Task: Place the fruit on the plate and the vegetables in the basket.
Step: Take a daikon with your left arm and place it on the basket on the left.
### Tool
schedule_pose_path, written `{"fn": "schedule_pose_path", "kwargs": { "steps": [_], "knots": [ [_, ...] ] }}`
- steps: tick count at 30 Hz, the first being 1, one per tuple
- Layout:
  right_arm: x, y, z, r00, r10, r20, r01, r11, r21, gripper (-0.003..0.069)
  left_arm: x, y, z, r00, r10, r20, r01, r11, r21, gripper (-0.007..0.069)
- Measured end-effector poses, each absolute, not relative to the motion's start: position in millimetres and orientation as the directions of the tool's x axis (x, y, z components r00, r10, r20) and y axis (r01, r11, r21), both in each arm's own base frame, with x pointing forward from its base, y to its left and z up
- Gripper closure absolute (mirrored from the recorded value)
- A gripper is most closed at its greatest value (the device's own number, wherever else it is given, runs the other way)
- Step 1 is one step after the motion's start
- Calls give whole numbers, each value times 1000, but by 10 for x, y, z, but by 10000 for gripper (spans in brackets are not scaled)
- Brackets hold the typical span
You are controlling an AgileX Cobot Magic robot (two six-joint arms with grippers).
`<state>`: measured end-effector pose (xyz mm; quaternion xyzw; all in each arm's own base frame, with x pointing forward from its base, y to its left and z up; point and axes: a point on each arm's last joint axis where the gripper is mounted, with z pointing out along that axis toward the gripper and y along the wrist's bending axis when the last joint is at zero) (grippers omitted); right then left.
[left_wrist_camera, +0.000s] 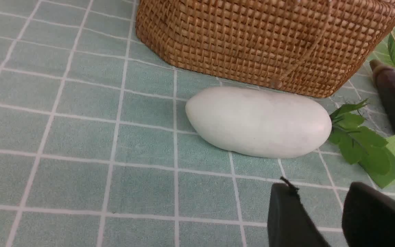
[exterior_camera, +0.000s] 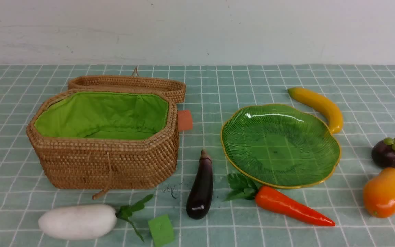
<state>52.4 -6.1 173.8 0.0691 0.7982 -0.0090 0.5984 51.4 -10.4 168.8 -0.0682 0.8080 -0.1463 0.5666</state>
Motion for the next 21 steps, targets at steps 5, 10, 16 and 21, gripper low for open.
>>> {"fn": "schedule_pose_path", "kwargs": {
  "steps": [5,10,16,21],
  "knots": [
    [524,-61,1738,-274,100,-956,121,990,68,419,514,-104,1688,-349,-276,-896,56,948,-314,386],
    [524,-61,1738,-274,100,-956,121,990,68,419,515,-98,1687,-346,-250,-905,59,956,-287,386],
    [524,-61,1738,-274,100,-956,121,990,68,419,538,-10,1731,-259,123,-958,86,991,104,386],
    [524,-61,1738,-274,100,-956,121,990,68,419,558,65,1817,-161,524,-836,69,851,520,386]
  ]
}}
